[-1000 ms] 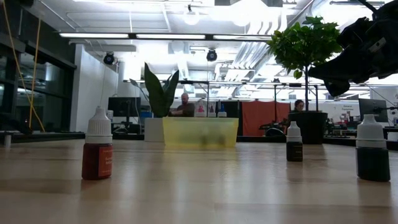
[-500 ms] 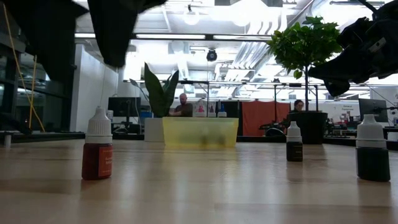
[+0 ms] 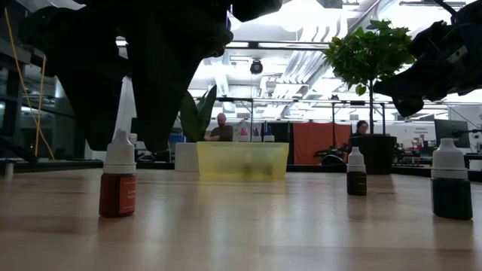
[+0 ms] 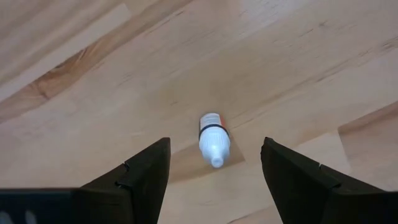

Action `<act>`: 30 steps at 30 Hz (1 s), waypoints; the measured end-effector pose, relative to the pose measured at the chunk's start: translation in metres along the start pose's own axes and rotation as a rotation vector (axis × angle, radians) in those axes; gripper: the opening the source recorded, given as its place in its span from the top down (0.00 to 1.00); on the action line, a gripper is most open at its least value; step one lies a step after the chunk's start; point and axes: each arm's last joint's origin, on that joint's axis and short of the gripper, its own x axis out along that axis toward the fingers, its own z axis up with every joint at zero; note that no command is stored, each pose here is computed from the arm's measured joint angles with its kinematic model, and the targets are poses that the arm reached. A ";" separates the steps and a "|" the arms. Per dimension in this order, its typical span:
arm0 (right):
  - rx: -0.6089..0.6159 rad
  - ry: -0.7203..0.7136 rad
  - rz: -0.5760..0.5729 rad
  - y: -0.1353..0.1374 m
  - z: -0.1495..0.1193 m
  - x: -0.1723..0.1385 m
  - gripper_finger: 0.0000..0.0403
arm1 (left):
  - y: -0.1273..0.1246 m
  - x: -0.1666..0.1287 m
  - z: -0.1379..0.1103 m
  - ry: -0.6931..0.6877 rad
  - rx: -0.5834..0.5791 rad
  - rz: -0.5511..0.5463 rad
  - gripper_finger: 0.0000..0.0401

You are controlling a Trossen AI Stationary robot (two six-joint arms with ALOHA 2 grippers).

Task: Pick & Place food coloring
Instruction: Put the small orange food coloring bottle into the yellow bin

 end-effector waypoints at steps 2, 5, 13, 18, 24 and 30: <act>0.000 0.000 0.000 0.000 0.000 0.000 1.00 | 0.000 0.000 0.000 0.005 0.009 0.003 0.40; 0.000 0.000 0.000 0.000 0.000 0.000 1.00 | 0.001 0.000 0.000 0.006 0.009 0.009 0.40; 0.000 -0.001 0.000 0.000 0.000 0.000 1.00 | 0.001 0.000 0.000 0.005 0.035 0.007 0.40; 0.000 0.000 0.000 0.000 0.000 0.000 1.00 | 0.001 0.000 0.002 -0.013 0.040 0.006 0.40; 0.000 0.000 0.000 0.000 0.000 0.000 1.00 | 0.000 0.001 0.002 -0.003 0.065 0.003 0.40; 0.000 0.000 0.000 0.000 0.000 0.000 1.00 | 0.003 0.008 0.001 0.021 0.065 0.012 0.40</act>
